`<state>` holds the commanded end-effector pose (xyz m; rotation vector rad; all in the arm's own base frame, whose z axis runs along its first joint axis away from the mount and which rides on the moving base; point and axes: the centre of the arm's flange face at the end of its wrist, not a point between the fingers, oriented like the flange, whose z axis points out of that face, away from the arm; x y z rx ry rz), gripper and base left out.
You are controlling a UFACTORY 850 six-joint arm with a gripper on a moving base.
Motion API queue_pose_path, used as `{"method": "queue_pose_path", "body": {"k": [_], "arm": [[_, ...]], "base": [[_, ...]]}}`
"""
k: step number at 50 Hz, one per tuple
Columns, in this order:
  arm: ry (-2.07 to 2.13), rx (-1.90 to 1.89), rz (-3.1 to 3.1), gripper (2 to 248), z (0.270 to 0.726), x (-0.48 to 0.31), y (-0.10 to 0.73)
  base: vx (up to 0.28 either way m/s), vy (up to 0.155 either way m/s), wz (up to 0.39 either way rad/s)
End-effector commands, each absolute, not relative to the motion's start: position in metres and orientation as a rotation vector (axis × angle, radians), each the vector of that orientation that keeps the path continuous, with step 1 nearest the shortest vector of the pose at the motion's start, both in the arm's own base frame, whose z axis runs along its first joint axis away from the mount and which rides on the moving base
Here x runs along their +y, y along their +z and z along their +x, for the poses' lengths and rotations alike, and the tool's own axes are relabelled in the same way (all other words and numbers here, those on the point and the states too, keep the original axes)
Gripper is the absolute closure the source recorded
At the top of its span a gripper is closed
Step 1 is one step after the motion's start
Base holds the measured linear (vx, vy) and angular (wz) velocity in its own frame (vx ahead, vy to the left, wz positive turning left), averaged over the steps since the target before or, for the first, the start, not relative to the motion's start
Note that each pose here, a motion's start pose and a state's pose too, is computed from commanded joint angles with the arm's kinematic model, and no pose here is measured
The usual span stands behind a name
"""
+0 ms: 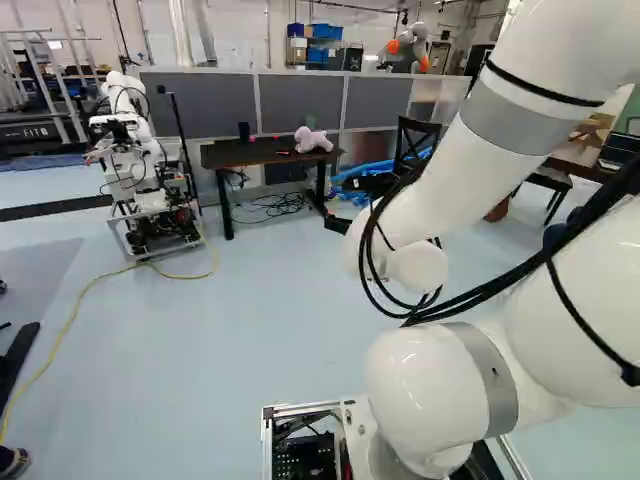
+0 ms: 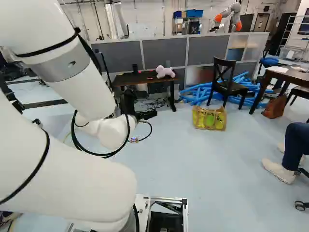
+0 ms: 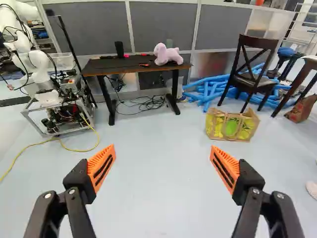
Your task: Pick up the bag on the ground and place it on the table
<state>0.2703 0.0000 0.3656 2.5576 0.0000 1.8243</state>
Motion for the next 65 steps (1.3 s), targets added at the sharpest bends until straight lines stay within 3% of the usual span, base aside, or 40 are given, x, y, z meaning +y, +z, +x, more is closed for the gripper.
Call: {"method": "queue_pose_path", "body": {"k": [65], "arm": [[1.824, 0.0, 2.558, 3, 0.2703, 0.0, 0.3656]], "base": [[0.099, -0.001, -0.009]]}}
